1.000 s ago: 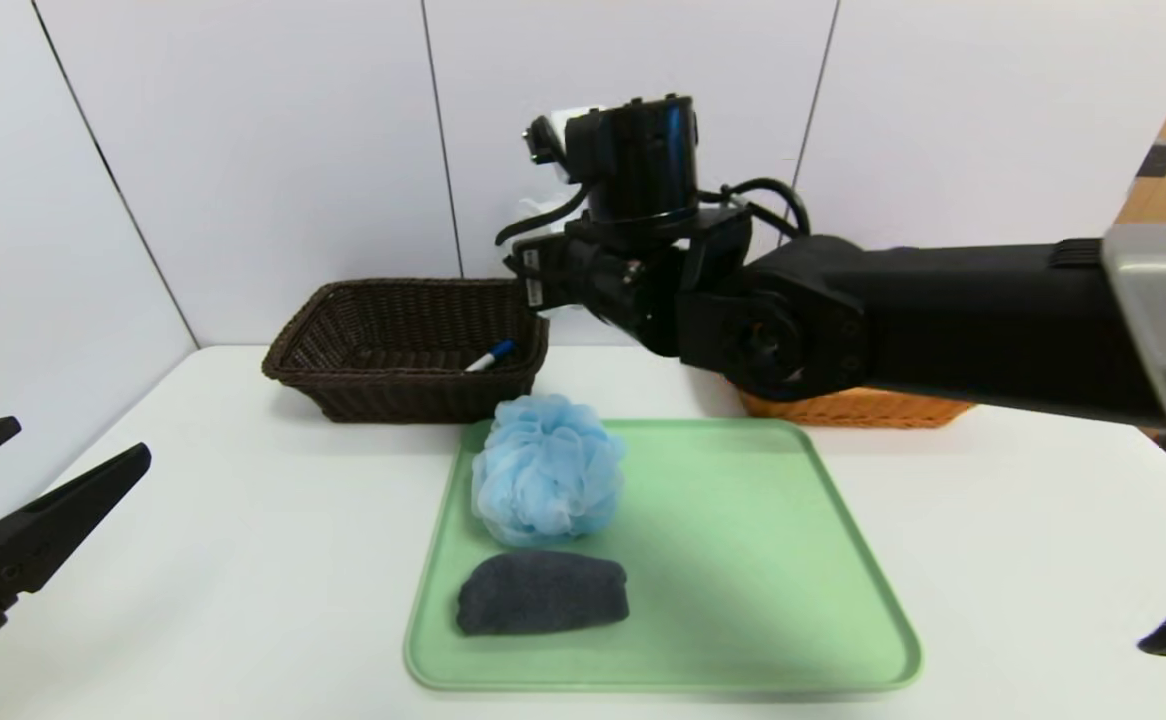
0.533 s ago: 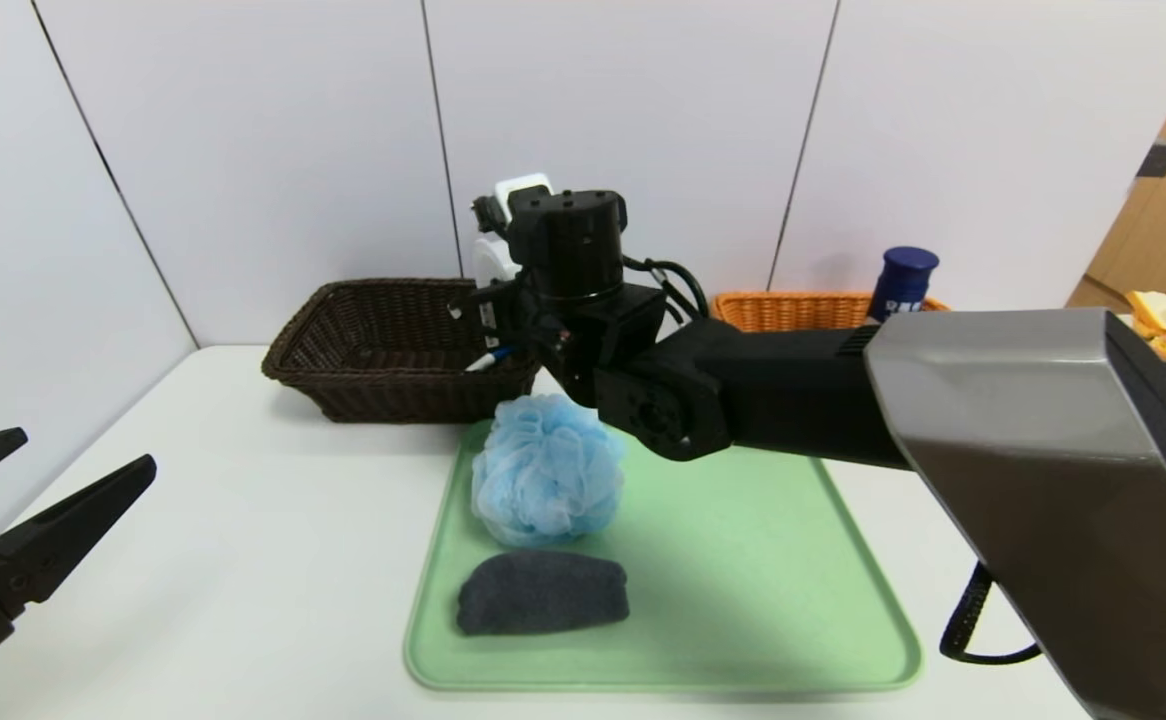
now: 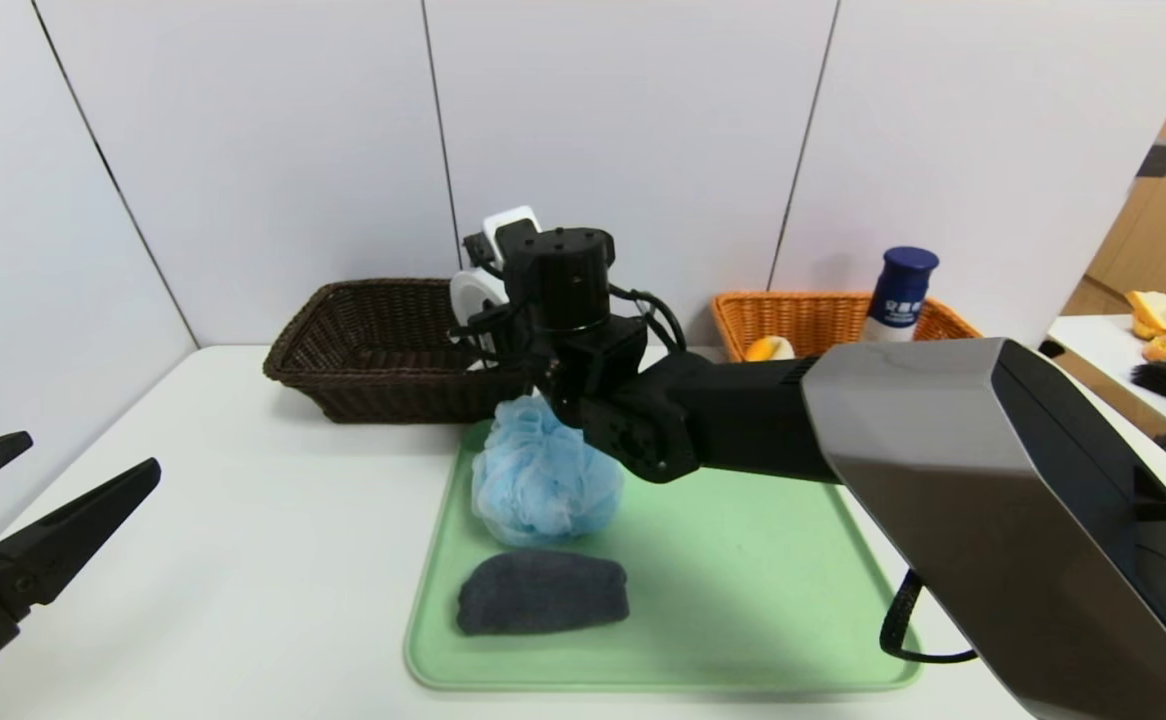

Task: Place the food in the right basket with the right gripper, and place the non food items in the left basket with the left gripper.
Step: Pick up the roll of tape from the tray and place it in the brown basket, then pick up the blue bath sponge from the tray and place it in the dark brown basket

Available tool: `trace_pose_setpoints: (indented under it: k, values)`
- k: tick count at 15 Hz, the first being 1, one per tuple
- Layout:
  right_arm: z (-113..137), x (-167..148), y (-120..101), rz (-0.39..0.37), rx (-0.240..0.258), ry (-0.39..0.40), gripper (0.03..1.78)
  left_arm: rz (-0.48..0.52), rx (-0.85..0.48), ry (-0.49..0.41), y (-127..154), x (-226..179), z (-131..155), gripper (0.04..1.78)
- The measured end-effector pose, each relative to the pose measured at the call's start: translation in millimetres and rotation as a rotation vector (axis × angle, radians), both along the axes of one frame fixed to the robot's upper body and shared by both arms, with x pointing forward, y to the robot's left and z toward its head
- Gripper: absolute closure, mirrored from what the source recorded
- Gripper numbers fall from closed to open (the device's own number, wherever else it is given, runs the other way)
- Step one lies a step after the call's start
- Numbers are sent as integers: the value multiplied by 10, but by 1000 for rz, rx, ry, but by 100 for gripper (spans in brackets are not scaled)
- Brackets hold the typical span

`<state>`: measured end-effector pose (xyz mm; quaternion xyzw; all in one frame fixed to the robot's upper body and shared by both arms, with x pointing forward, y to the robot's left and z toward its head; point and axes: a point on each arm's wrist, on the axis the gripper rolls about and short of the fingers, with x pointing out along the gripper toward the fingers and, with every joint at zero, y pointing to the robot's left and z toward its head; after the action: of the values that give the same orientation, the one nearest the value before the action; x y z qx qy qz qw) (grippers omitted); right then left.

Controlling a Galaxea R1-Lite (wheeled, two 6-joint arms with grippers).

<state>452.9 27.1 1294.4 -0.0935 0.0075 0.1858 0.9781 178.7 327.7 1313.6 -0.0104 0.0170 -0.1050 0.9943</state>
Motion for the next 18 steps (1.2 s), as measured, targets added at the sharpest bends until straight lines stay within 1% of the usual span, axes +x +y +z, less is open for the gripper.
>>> trace_pose_setpoints:
  k: [3, 6, 8, 10, 12, 14, 16, 18]
  values:
    - [-10, 54, -12, -8, 0, -49, 67, 0, 0, -1, 0, 1, -1, 13]
    - [16, 57, -18, -5, 8, -67, 49, 0, 0, -1, 0, -1, 0, 13]
    - [126, 40, -52, -6, 26, -92, 40, 0, 0, -2, 0, -3, 1, 13]
    - [314, 22, -147, -16, 34, -123, 34, 0, 0, -2, 0, -2, 2, 13]
    - [563, 75, -379, -64, 34, -169, 28, 0, -1, -4, 0, -1, 7, 13]
    - [826, 118, -672, -120, 50, -206, 24, 0, -1, -6, 0, 0, 16, 13]
    - [1100, 131, -1054, -186, 50, -250, 21, 0, 0, -10, 0, 1, 26, 13]
    - [1342, 106, -1485, -260, 49, -286, 18, 0, 0, -13, 0, 6, 41, 13]
